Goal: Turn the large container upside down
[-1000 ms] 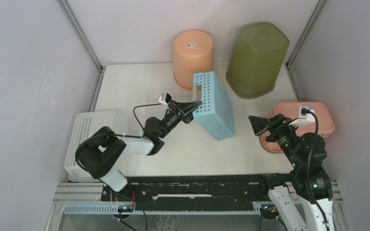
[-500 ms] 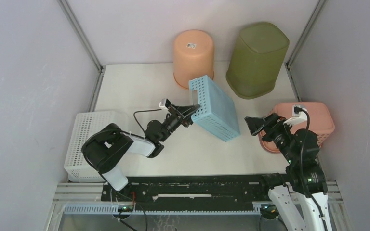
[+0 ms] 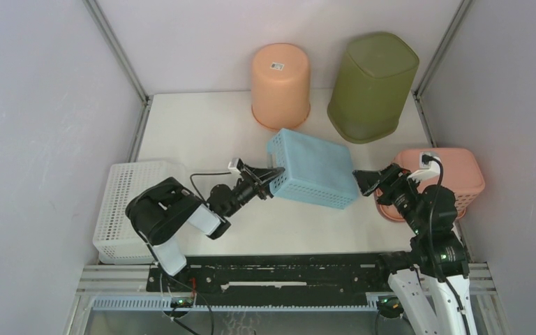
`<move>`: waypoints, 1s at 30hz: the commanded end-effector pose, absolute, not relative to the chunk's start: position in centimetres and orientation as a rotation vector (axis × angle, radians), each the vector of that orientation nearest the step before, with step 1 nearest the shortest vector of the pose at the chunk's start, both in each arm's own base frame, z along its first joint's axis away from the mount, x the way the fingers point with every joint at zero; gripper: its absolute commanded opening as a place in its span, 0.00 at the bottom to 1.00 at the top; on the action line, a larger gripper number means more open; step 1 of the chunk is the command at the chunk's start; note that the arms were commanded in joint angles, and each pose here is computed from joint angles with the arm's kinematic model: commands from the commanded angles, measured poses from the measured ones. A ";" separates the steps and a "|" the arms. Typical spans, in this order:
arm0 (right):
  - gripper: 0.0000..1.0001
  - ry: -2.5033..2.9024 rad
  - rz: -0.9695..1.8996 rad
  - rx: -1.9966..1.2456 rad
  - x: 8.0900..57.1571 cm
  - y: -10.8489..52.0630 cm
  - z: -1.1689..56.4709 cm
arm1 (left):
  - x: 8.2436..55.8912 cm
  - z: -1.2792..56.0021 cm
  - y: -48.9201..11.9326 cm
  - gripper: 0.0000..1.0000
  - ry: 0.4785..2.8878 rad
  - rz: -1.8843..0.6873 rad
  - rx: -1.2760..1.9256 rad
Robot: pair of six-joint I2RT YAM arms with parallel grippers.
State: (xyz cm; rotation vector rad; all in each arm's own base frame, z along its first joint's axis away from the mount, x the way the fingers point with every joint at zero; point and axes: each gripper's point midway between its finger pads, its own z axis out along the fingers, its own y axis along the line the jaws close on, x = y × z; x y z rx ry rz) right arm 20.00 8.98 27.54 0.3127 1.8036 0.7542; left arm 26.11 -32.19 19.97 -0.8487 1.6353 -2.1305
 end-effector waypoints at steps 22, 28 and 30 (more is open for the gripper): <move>0.89 1.808 0.808 0.288 22.3 9.8 25.9 | 26.0 8.8 -27.5 0.45 2.340 -1.049 -0.489; 0.89 1.824 0.836 0.291 22.8 10.1 24.9 | 26.1 7.9 -24.9 0.55 2.407 -0.798 -0.404; 0.90 1.831 0.846 0.291 22.9 10.3 24.6 | 25.8 6.6 -24.6 0.65 2.446 -0.762 -0.403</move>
